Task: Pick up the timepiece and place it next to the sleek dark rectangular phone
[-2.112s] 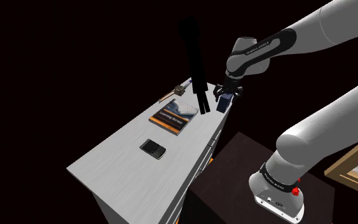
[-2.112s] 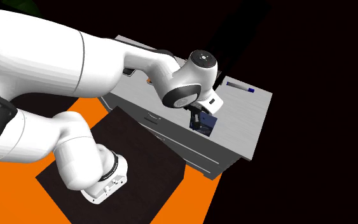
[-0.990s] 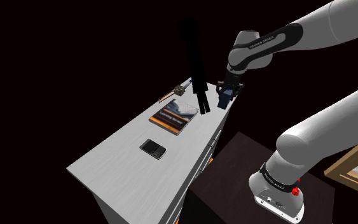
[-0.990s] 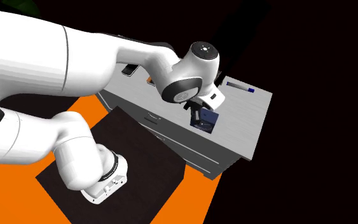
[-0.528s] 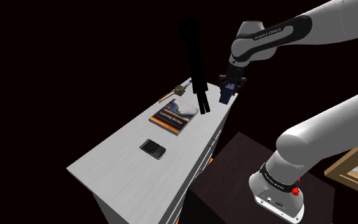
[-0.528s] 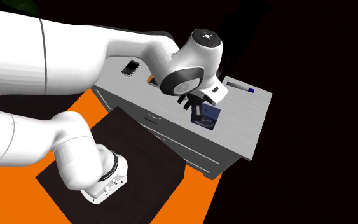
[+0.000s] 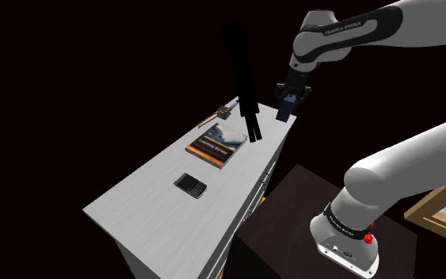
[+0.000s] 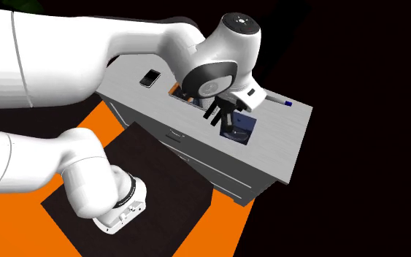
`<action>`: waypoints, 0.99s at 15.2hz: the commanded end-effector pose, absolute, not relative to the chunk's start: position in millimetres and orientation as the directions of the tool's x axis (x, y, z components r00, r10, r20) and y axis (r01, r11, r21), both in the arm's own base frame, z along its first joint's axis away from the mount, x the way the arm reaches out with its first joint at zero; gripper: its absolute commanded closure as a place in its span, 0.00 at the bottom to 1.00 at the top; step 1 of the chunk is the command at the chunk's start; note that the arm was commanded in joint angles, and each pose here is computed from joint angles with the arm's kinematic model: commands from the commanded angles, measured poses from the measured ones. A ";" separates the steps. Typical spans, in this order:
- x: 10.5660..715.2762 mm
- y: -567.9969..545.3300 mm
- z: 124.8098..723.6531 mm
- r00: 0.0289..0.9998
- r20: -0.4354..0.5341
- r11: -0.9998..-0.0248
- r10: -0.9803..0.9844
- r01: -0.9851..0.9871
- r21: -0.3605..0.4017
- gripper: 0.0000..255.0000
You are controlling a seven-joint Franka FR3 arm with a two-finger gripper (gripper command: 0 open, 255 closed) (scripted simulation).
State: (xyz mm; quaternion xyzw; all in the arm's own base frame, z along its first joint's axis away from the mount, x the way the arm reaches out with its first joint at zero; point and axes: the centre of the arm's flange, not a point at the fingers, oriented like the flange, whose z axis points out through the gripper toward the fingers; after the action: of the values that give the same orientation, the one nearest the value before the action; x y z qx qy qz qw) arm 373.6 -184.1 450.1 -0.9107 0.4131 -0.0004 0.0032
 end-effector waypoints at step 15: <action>370.7 -157.1 524.0 0.659 -0.002 -0.659 -0.752 -0.752 -0.006 1.00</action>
State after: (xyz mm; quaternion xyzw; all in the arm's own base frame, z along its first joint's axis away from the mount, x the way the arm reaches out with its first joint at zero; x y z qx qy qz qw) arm 374.5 -168.5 522.9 -0.9108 0.4128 -0.0003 0.0035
